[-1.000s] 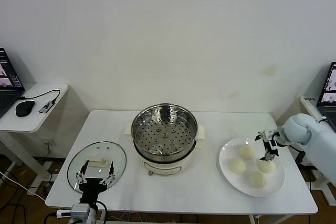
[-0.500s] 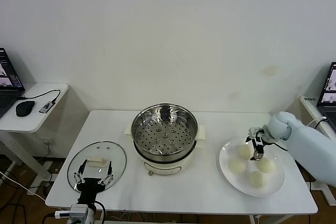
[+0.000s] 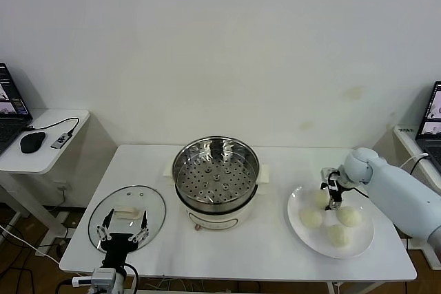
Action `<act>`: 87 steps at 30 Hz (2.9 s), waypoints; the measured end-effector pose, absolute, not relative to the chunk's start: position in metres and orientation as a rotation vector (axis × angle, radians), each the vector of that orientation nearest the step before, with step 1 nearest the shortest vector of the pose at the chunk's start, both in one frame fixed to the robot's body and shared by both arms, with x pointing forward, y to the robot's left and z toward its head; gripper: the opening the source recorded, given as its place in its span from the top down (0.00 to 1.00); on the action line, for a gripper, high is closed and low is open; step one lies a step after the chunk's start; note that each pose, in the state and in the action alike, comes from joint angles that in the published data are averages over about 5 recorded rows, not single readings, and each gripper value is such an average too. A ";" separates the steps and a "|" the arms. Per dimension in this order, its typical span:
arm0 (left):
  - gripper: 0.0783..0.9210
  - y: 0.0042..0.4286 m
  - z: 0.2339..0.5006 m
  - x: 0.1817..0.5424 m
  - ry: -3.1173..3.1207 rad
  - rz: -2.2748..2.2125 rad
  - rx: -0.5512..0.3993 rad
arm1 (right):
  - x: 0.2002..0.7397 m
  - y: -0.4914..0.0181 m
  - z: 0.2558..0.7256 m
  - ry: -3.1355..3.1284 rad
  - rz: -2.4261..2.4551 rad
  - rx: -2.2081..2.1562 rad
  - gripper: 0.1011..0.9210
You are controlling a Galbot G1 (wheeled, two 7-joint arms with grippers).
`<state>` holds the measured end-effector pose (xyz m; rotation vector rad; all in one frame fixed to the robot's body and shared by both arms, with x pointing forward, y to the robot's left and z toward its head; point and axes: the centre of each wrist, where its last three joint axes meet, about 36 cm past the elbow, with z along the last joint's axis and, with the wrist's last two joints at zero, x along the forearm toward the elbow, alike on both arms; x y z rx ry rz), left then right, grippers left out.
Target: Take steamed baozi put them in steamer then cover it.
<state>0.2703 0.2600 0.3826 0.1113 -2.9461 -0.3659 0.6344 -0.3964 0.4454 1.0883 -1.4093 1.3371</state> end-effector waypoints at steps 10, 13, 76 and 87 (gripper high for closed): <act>0.12 0.262 0.384 0.269 -2.945 -0.367 0.107 | 0.632 -0.398 0.473 -1.428 1.357 1.094 0.45; 0.12 0.263 0.384 0.269 -2.940 -0.356 0.102 | 0.632 -0.398 0.494 -1.442 1.375 1.097 0.45; 0.12 0.276 0.394 0.269 -2.971 -0.129 0.159 | 0.723 -0.038 0.580 -0.545 2.495 1.941 0.43; 0.12 0.275 0.396 0.268 -2.978 -0.129 0.159 | 0.725 -0.042 0.591 -0.532 2.527 1.946 0.15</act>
